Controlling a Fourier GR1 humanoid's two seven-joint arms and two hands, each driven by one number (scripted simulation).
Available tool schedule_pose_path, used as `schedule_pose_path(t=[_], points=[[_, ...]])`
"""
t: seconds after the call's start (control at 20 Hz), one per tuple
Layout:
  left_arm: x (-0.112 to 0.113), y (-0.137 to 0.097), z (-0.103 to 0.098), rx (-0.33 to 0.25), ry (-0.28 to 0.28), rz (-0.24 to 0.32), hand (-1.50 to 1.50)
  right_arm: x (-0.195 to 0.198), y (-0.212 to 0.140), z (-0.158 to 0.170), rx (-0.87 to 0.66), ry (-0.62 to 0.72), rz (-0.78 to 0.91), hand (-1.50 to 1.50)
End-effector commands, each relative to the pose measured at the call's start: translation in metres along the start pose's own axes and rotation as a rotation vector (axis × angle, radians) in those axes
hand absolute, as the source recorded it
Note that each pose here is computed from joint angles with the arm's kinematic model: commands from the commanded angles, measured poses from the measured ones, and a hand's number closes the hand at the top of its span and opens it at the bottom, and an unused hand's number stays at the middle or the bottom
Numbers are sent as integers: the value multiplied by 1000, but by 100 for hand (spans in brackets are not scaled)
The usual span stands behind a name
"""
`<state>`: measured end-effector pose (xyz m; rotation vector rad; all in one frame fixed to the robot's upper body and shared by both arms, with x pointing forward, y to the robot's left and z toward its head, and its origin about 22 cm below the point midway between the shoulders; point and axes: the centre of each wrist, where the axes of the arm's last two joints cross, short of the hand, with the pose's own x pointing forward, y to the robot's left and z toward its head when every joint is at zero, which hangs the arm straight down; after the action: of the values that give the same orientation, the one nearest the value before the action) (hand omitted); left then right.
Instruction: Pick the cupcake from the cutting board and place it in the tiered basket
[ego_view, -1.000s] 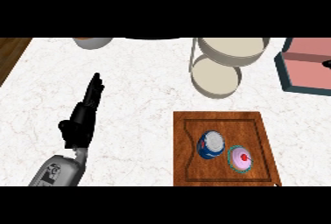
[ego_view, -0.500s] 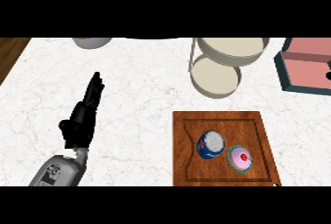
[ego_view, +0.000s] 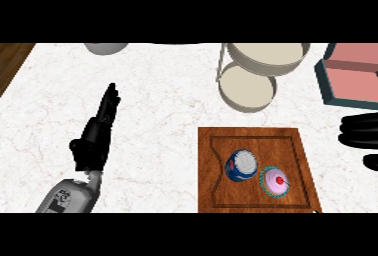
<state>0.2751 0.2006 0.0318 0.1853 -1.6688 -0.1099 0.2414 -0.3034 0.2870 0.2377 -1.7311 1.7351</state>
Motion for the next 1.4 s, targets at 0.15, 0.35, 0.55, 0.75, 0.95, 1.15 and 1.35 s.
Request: schedule_pose_path(t=[0.15, 0.35, 0.55, 0.75, 0.95, 1.15, 1.35], points=[[-5, 3, -6, 11, 6, -7, 0, 15, 15, -10, 248, 42, 110, -150], [10, 2, 0, -23, -21, -8, 0, 19, 28, -8, 278, 114, 127, -150], [5, 0, -5, 9, -11, 3, 0, 20, 24, -10, 245, 131, 160, -150], [-1, -3, 2, 0, -1, -10, 0, 22, 15, -6, 240, 163, 189, -150], [7, -26, 2, -17, -6, 5, 0, 27, 29, -24, 256, 170, 236, -150], [-2, -17, 5, -10, -7, 12, 0, 34, 25, -27, 278, 117, 277, -150], [8, -7, -9, -19, -20, 8, 0, 41, 38, -34, 224, 72, 344, -150]])
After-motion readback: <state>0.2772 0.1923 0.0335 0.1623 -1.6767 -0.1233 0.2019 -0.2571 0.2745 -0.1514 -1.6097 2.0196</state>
